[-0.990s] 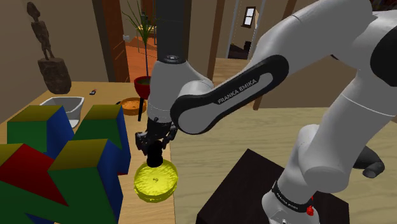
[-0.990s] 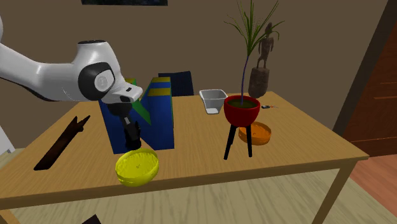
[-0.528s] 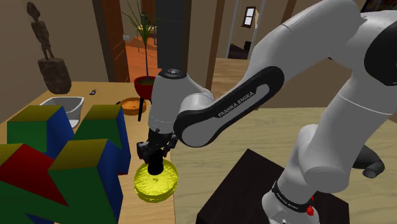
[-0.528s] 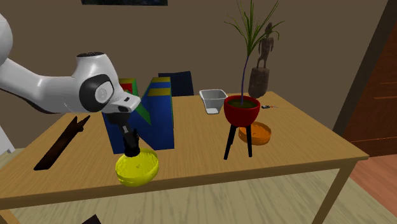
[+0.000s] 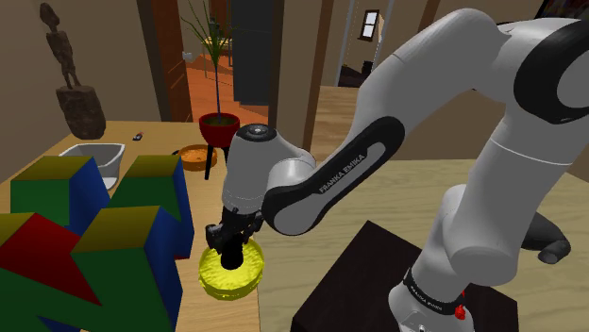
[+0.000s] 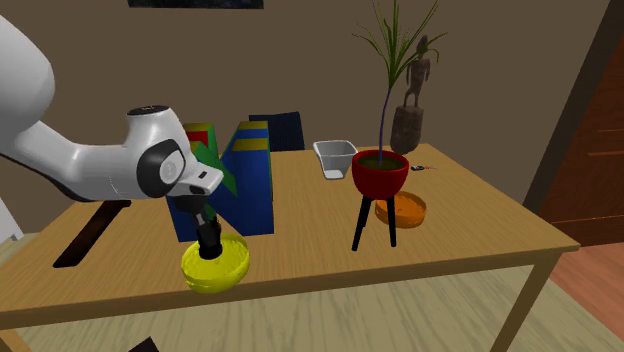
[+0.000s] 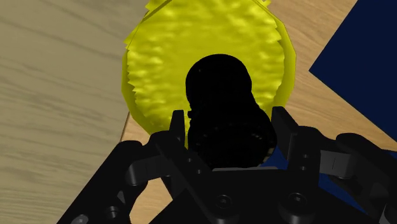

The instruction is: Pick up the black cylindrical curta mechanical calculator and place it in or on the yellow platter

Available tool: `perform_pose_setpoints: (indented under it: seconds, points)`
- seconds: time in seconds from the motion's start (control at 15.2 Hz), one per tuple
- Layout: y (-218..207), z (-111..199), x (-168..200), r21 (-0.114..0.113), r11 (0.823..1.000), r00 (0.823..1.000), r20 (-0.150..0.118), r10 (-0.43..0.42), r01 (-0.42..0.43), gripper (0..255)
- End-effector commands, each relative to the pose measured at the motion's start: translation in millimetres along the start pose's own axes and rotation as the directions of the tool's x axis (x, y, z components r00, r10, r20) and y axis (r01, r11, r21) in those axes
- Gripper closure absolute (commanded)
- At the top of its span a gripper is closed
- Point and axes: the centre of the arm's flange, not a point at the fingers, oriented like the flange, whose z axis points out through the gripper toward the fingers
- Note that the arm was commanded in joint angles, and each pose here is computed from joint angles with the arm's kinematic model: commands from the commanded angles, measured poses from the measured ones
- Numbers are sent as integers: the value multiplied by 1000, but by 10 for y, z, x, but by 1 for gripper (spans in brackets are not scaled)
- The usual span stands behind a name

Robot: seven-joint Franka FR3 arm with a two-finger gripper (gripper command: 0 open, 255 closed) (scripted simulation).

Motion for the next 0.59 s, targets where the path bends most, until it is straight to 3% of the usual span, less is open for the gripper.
perform_pose_setpoints:
  seconds: [0.0, 0.46, 0.53]
  points:
    - [2, 62, -2, 1, 1000, 1000, -1, 0, 0, 255]
    - [2, 62, -2, 1, 1000, 1000, -1, 0, 0, 255]
    - [2, 62, -2, 1, 1000, 1000, -1, 0, 0, 0]
